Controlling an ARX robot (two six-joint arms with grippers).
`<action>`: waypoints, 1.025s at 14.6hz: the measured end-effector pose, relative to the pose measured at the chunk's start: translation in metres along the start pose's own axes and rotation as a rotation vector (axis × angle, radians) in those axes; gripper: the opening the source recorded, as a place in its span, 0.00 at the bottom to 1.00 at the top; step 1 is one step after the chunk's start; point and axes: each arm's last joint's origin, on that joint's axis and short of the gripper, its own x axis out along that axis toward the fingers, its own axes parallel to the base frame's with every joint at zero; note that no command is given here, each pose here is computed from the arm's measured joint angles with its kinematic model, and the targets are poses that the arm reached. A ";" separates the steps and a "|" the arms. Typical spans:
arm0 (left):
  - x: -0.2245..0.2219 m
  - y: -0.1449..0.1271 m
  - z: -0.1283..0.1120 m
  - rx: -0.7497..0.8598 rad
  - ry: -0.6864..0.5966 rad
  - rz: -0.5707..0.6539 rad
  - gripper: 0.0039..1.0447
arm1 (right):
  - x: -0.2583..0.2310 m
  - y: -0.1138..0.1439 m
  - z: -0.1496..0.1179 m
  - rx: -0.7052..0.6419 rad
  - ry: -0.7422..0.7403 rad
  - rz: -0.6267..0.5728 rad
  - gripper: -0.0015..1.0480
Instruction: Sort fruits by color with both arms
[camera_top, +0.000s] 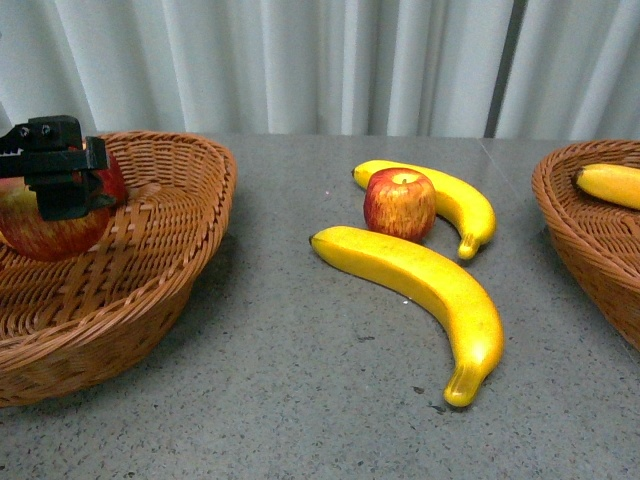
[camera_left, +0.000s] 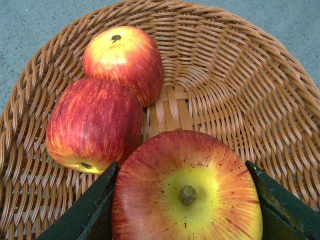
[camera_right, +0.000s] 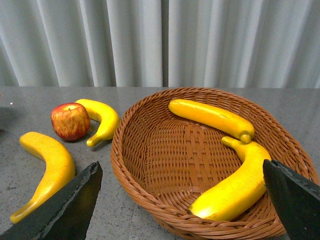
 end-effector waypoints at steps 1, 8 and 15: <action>0.000 0.000 0.000 0.000 0.001 0.002 0.62 | 0.000 0.000 0.000 0.000 0.000 0.000 0.94; -0.001 -0.001 -0.019 0.032 0.034 0.004 0.65 | 0.000 0.000 0.000 0.000 0.000 0.000 0.94; -0.055 -0.029 0.025 0.114 -0.196 -0.151 0.94 | 0.000 0.000 0.000 0.000 0.000 0.000 0.94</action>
